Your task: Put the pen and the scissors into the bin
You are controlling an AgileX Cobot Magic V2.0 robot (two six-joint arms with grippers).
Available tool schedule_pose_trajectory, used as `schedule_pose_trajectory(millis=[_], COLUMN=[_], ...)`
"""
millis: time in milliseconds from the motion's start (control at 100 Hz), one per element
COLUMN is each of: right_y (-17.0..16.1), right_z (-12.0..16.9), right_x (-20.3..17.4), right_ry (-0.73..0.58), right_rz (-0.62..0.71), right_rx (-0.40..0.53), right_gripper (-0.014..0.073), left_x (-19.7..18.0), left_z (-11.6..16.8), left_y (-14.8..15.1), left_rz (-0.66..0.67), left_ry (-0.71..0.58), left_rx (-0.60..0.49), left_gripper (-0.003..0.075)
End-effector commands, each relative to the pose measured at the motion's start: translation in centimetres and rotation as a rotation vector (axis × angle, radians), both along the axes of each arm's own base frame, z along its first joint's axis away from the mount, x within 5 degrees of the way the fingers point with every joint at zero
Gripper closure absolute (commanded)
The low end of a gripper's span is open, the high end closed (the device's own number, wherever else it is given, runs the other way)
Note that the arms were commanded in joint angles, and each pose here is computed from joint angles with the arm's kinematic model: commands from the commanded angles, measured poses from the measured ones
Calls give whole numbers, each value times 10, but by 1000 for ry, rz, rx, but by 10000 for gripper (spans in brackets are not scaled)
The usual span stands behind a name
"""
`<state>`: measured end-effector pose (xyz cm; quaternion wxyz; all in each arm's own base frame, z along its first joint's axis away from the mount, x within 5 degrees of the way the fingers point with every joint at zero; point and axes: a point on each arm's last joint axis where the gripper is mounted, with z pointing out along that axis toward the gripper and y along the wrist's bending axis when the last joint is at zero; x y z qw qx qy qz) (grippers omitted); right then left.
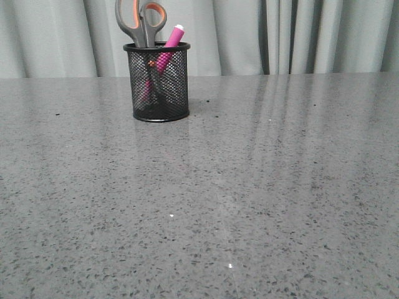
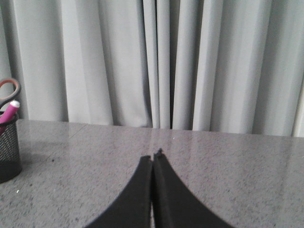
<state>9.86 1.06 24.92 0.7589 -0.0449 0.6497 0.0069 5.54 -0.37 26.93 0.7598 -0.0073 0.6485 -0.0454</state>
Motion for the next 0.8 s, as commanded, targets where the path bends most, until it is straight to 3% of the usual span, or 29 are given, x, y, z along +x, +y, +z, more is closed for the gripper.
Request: schedule_pose_trajectory(millis=[0, 790], right_y=[-5, -6], right_z=[16, 17], right_x=[-1, -1], right_ry=[-113, -118], right_rz=[-63, -67], right_rx=[1, 2], right_gripper=[668, 668], left_x=[-1, -1], left_z=[10, 10], left_y=[3, 3], left_rz=[30, 26], left_ry=[-37, -36], left_rx=[-24, -48], left_gripper=[739, 739])
